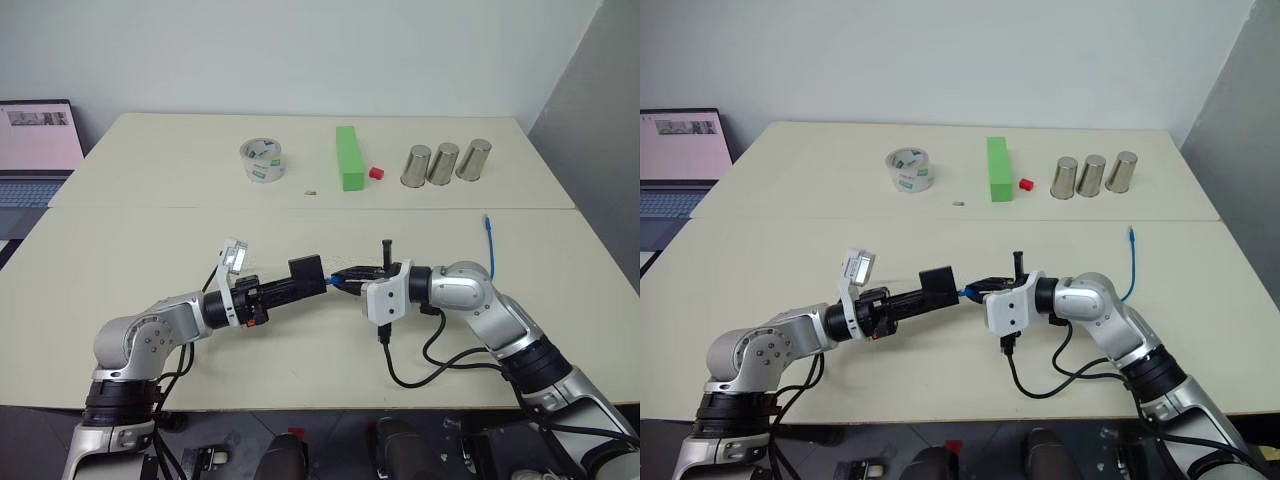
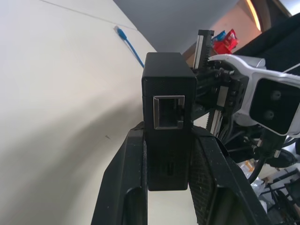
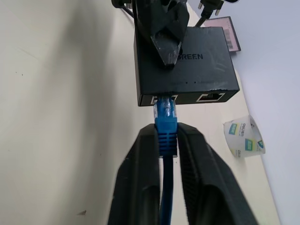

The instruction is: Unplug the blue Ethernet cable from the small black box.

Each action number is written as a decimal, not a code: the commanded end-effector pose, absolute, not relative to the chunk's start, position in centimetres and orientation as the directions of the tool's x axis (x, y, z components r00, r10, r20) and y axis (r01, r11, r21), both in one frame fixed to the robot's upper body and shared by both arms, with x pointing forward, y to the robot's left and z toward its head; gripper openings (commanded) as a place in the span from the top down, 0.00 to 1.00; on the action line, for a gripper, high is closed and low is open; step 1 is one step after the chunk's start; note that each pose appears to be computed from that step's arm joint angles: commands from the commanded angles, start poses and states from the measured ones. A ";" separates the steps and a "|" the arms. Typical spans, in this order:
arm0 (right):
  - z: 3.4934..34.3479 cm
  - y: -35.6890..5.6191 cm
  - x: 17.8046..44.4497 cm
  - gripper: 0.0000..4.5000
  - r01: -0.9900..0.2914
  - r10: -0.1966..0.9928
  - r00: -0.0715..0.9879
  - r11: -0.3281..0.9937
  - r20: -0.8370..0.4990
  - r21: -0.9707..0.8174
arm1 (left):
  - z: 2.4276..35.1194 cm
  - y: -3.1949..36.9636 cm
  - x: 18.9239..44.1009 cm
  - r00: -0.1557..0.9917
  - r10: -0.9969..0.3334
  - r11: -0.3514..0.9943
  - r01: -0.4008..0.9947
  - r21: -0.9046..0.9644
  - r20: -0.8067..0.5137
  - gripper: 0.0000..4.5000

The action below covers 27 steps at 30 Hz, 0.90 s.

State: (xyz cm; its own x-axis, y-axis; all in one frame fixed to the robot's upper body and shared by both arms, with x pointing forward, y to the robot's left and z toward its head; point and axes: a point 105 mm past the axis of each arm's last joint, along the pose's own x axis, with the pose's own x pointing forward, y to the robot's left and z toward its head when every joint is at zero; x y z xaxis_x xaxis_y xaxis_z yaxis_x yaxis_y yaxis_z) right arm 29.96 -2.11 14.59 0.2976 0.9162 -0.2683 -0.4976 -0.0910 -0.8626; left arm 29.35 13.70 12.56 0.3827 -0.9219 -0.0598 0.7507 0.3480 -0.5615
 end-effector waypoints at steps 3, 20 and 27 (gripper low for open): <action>16.8 -3.2 28.5 0.53 -0.608 0.924 0.238 -0.098 -0.298 -0.788 | 13.2 13.6 29.4 0.314 -0.944 0.321 0.817 -0.480 -0.097 0.83; 17.4 -4.4 27.5 0.41 -0.976 0.968 0.194 0.206 -0.158 0.065 | 16.6 11.1 27.7 -0.020 -0.990 0.009 0.979 -0.203 -0.140 0.83; 17.5 -4.1 26.8 0.41 -0.976 0.981 0.120 0.145 -0.155 0.160 | 16.6 11.2 27.8 -0.014 -0.989 0.013 0.983 -0.186 -0.147 0.83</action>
State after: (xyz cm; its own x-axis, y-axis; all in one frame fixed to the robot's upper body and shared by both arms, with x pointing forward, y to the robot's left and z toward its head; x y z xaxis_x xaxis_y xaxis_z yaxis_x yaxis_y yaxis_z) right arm 27.05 -3.95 16.24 0.1384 0.9723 -0.1885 -0.9701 0.1714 0.1720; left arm 27.98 11.20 15.79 -0.0003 -0.9892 -0.1463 0.9712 0.0346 -0.2357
